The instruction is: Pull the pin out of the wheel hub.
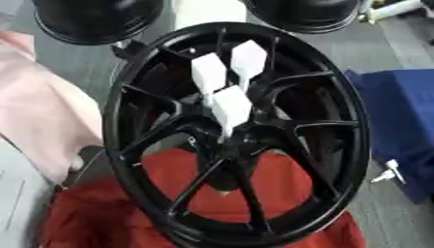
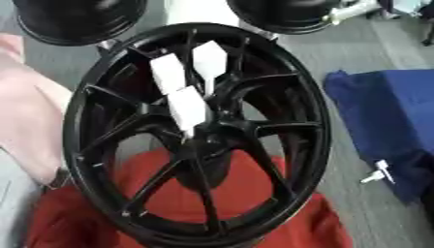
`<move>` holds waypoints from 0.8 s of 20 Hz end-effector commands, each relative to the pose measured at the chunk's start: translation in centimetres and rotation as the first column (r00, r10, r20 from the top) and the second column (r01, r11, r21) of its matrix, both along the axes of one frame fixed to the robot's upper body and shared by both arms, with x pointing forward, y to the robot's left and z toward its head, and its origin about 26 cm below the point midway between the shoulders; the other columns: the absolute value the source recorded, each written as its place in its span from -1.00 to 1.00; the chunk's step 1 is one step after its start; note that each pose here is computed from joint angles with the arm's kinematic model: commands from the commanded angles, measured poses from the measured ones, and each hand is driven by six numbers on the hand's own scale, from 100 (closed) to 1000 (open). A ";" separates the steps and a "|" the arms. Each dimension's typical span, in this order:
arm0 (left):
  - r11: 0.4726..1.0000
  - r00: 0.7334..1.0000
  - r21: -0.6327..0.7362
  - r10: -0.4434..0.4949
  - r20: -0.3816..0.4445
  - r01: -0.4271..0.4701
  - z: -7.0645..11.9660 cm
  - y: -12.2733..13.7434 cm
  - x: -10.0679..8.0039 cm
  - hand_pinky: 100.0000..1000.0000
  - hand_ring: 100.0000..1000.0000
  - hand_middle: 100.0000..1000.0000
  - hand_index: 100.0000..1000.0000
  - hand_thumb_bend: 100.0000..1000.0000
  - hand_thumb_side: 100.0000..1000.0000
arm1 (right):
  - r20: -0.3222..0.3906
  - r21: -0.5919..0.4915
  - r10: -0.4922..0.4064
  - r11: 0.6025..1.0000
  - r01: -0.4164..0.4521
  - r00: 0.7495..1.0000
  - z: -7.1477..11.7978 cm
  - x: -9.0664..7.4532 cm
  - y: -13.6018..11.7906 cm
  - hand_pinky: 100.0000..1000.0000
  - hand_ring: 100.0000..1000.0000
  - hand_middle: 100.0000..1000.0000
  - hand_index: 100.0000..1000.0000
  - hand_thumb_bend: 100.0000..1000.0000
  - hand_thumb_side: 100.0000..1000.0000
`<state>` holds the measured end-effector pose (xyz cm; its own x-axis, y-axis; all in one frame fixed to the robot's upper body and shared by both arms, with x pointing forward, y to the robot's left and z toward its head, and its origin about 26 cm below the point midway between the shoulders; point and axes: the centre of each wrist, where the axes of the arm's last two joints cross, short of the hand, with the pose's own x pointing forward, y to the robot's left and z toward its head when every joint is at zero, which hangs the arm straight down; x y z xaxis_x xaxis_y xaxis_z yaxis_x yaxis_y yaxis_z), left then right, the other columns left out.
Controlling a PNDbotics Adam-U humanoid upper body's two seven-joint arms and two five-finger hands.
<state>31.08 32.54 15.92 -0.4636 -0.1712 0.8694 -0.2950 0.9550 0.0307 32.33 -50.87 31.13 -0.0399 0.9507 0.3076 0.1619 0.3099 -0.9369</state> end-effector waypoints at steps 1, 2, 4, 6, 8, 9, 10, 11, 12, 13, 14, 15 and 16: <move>0.999 0.999 0.031 0.020 0.024 -0.021 1.0 0.7 -0.2 0.30 0.14 0.04 0.25 -0.30 0.25 | 0.061 -0.060 -0.158 0.985 0.162 0.986 0.2 -1.1 -2.3 0.65 0.55 0.29 0.43 -0.30 -0.96; 0.999 0.999 0.030 0.021 0.024 -0.022 1.0 0.8 -0.2 0.30 0.14 0.04 0.25 -0.30 0.25 | 0.064 -0.059 -0.196 0.978 0.199 0.979 -0.3 -1.2 -2.8 0.70 0.66 0.47 0.53 -0.23 -0.80; 0.999 0.999 0.030 0.022 0.024 -0.022 1.0 0.8 -0.2 0.30 0.14 0.04 0.25 -0.30 0.25 | 0.076 -0.052 -0.254 0.965 0.259 0.964 -1.1 -1.3 -3.4 0.78 0.81 0.68 0.64 -0.34 -0.35; 0.999 0.999 0.029 0.022 0.023 -0.023 1.0 0.8 -0.2 0.30 0.15 0.04 0.25 -0.30 0.25 | 0.105 -0.011 -0.277 0.960 0.279 0.955 -1.5 -1.3 -3.5 0.81 0.88 0.75 0.68 -0.56 -0.16; 0.999 1.000 0.029 0.021 0.024 -0.021 1.0 0.8 -0.2 0.30 0.15 0.04 0.25 -0.31 0.25 | 0.145 0.031 -0.277 0.961 0.275 0.950 -1.6 -1.2 -3.3 0.83 0.89 0.78 0.69 -0.71 -0.05; 0.999 1.000 0.029 0.020 0.024 -0.021 1.0 0.7 -0.2 0.30 0.15 0.04 0.25 -0.31 0.25 | 0.168 0.052 -0.270 0.963 0.265 0.948 -1.6 -1.0 -3.0 0.83 0.89 0.77 0.68 -0.72 -0.05; 0.999 1.000 0.029 0.019 0.024 -0.020 1.0 0.7 -0.2 0.30 0.15 0.04 0.25 -0.31 0.25 | 0.190 0.071 -0.259 0.966 0.249 0.947 -1.5 -0.9 -2.7 0.82 0.84 0.71 0.64 -0.72 -0.06; 0.999 1.000 0.029 0.018 0.025 -0.018 1.0 0.7 -0.2 0.30 0.15 0.04 0.25 -0.31 0.25 | 0.214 0.094 -0.243 0.969 0.227 0.946 -1.4 -0.7 -2.2 0.81 0.80 0.67 0.61 -0.73 -0.09; 0.999 1.000 0.029 0.016 0.025 -0.017 1.1 0.7 -0.2 0.30 0.15 0.04 0.25 -0.31 0.25 | 0.239 0.118 -0.224 0.972 0.201 0.945 -1.2 -0.5 -1.5 0.79 0.69 0.53 0.51 -0.73 -0.24; 0.999 1.000 0.028 0.014 0.025 -0.014 1.1 0.6 -0.2 0.30 0.15 0.04 0.25 -0.31 0.25 | 0.268 0.143 -0.196 0.976 0.162 0.943 -1.0 -0.3 -0.7 0.78 0.65 0.48 0.47 -0.75 -0.29; 1.000 1.000 0.028 0.012 0.026 -0.012 1.1 0.6 -0.1 0.30 0.15 0.04 0.25 -0.31 0.25 | 0.293 0.172 -0.162 0.978 0.114 0.942 -0.8 0.0 0.2 0.77 0.61 0.41 0.41 -0.80 -0.36; 1.000 1.000 0.028 0.009 0.027 -0.010 1.1 0.6 -0.1 0.30 0.15 0.04 0.25 -0.31 0.25 | 0.317 0.199 -0.112 0.979 0.049 0.942 -0.6 0.3 1.4 0.76 0.59 0.38 0.39 -0.85 -0.38; 1.000 1.000 0.027 0.007 0.029 -0.008 1.1 0.5 -0.1 0.30 0.15 0.04 0.25 -0.31 0.25 | 0.334 0.220 -0.062 0.975 -0.014 0.940 -0.4 0.6 2.6 0.76 0.58 0.34 0.36 -0.94 -0.39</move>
